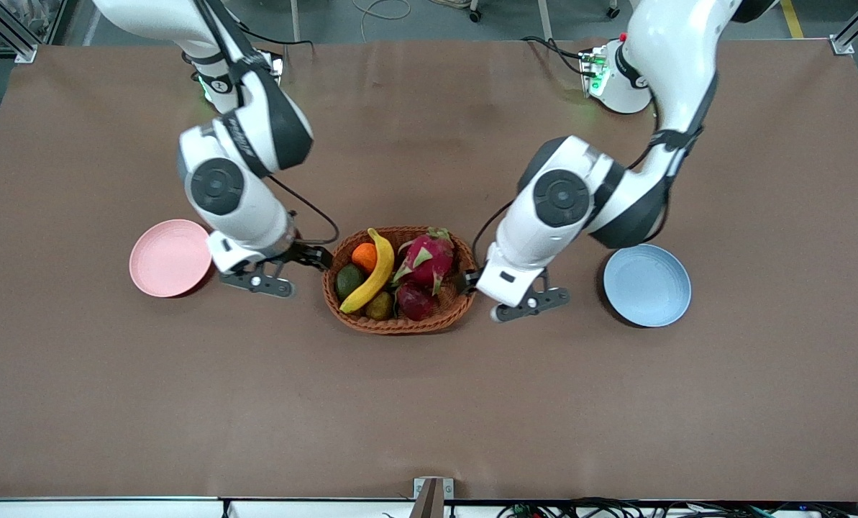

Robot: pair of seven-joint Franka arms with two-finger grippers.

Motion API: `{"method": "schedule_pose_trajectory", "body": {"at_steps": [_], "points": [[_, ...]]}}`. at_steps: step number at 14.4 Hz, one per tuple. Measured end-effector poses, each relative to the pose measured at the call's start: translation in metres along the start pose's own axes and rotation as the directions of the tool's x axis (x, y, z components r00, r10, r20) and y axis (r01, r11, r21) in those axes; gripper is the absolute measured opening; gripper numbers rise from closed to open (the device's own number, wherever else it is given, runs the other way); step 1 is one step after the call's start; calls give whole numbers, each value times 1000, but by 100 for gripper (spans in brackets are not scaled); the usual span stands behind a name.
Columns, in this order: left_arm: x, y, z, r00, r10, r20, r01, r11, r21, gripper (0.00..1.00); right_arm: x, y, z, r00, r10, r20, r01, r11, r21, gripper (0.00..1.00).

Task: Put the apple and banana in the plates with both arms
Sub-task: 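Lower both grippers into the wicker basket toward the banana and apple, then grasp the banana with the right gripper while the left gripper grasps the apple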

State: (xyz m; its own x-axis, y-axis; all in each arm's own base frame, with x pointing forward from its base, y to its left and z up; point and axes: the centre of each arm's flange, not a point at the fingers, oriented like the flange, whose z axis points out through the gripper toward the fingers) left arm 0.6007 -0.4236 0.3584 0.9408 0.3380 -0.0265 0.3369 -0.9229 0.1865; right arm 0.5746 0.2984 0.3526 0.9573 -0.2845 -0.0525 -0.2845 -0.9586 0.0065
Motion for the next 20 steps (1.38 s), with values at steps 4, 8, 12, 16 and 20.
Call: {"method": "schedule_pose_trajectory", "body": {"at_steps": [4,8,12,16,20], "points": [[-14,18,55,995,-98,-2,97,993,-60,100,10,-38,40,989,145,3,-145,989,-1,91],[-24,26,91,989,-147,24,149,981,-126,100,16,-67,72,980,201,14,-201,980,11,83],[-27,25,120,983,-176,47,181,973,-145,100,13,-78,82,976,215,34,-217,976,35,78],[-25,22,137,976,-209,65,217,961,-171,100,9,-81,85,976,214,42,-215,976,34,71],[-33,25,145,960,-254,121,273,944,-185,100,7,-83,90,975,218,51,-219,975,32,70]]}}
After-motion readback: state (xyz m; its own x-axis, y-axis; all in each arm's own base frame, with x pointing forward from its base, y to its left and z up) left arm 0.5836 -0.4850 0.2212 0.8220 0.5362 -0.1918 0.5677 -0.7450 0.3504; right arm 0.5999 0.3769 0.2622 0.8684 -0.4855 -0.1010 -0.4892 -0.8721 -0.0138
